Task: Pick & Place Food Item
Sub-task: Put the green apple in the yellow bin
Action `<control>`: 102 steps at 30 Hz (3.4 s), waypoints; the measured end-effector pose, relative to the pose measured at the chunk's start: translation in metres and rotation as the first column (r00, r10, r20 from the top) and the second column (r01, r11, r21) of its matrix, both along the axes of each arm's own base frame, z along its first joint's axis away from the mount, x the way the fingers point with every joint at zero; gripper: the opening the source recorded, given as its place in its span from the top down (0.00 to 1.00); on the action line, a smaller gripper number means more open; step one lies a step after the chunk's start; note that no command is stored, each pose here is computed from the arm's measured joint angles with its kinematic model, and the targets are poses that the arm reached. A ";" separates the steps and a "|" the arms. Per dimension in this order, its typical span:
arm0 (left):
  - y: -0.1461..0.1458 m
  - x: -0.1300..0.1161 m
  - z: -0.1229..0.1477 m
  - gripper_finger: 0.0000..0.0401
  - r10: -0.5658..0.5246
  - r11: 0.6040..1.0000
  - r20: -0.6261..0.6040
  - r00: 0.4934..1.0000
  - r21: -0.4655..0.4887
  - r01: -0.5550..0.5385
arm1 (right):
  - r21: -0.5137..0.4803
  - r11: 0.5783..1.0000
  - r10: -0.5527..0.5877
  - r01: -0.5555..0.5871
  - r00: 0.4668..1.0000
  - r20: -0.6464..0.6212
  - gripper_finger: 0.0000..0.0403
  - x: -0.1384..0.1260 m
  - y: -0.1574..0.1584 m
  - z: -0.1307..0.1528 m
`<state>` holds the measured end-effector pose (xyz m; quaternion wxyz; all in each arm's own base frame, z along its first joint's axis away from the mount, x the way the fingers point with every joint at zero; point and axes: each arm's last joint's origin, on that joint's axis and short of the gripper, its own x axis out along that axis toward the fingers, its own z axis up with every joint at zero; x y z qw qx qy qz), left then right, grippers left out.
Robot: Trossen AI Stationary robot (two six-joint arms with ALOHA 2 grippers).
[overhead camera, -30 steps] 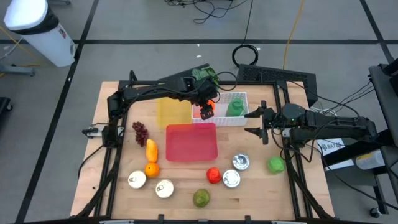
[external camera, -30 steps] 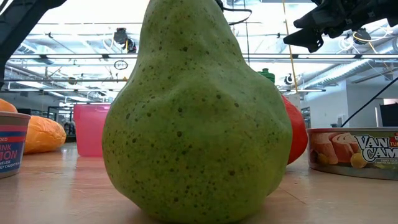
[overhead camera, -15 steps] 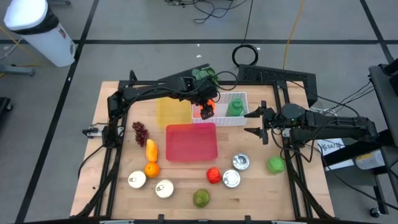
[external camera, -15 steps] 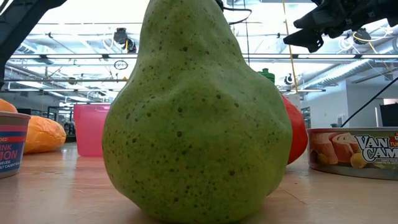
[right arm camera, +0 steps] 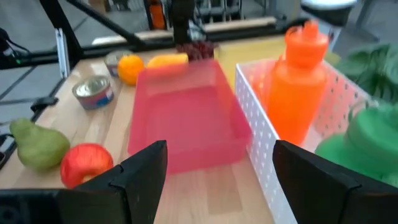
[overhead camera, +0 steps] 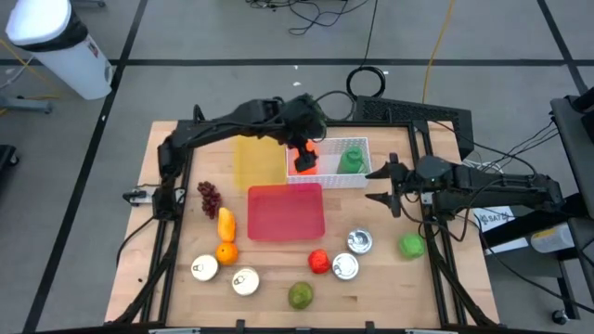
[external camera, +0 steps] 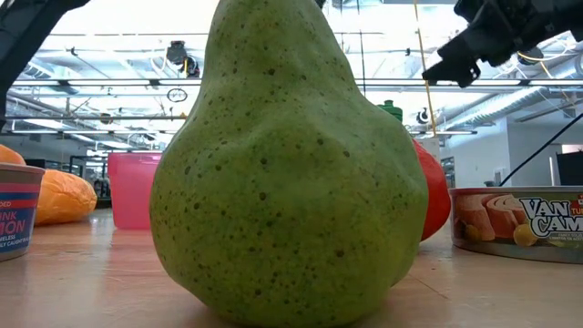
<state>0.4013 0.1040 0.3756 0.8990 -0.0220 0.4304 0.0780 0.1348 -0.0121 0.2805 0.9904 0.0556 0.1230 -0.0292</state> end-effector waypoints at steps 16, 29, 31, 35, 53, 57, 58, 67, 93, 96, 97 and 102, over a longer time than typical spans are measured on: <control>-0.080 -0.083 -0.012 0.15 -0.130 0.992 0.393 0.911 0.059 0.116 | 0.053 0.999 0.002 0.002 0.997 -0.076 0.31 0.002 0.001 -0.015; -0.094 -0.110 -0.043 0.15 -0.093 0.995 0.445 0.891 0.017 0.096 | 0.105 0.803 0.479 -0.587 0.739 0.473 0.31 0.015 0.028 0.006; -0.094 -0.109 -0.043 0.15 -0.099 0.995 0.452 0.887 0.023 0.099 | 0.118 0.799 0.486 -0.589 0.749 0.451 0.31 0.017 0.036 0.023; -0.094 -0.108 -0.044 0.15 -0.118 0.993 0.443 0.889 0.045 0.110 | 0.212 0.850 0.436 -0.482 0.871 0.227 0.31 0.024 0.052 0.050; -0.094 -0.109 -0.058 0.15 -0.126 0.992 0.408 0.904 0.069 0.107 | 0.255 0.648 0.084 0.718 0.265 -0.960 0.31 0.016 0.087 0.006; -0.094 -0.111 -0.073 0.15 -0.122 0.992 0.379 0.917 0.064 0.105 | 0.226 0.583 0.061 0.780 0.236 -0.970 0.31 0.014 0.095 -0.011; -0.093 -0.111 -0.077 0.15 -0.115 0.993 0.380 0.918 0.062 0.099 | 0.208 0.567 0.053 0.797 0.217 -0.975 0.31 0.012 0.096 -0.017; -0.093 -0.111 -0.091 0.15 -0.111 0.994 0.433 0.895 0.064 0.092 | 0.127 0.507 0.047 0.852 0.120 -0.992 0.31 0.001 0.102 -0.056; -0.093 -0.110 -0.089 0.15 -0.103 0.995 0.450 0.887 0.057 0.087 | 0.279 0.640 -0.053 0.716 0.403 -0.913 0.48 0.000 0.091 -0.096; -0.093 -0.110 -0.089 0.15 -0.103 0.995 0.450 0.887 0.057 0.087 | 0.253 0.672 -0.148 0.697 0.460 -0.876 0.45 0.000 0.086 -0.096; -0.093 -0.110 -0.089 0.15 -0.103 0.995 0.450 0.887 0.058 0.086 | 0.239 0.685 -0.171 0.689 0.470 -0.866 0.44 0.000 0.084 -0.097; -0.093 -0.110 -0.089 0.15 -0.102 0.995 0.451 0.887 0.057 0.086 | 0.218 0.710 -0.232 0.670 0.514 -0.826 0.42 0.004 0.078 -0.098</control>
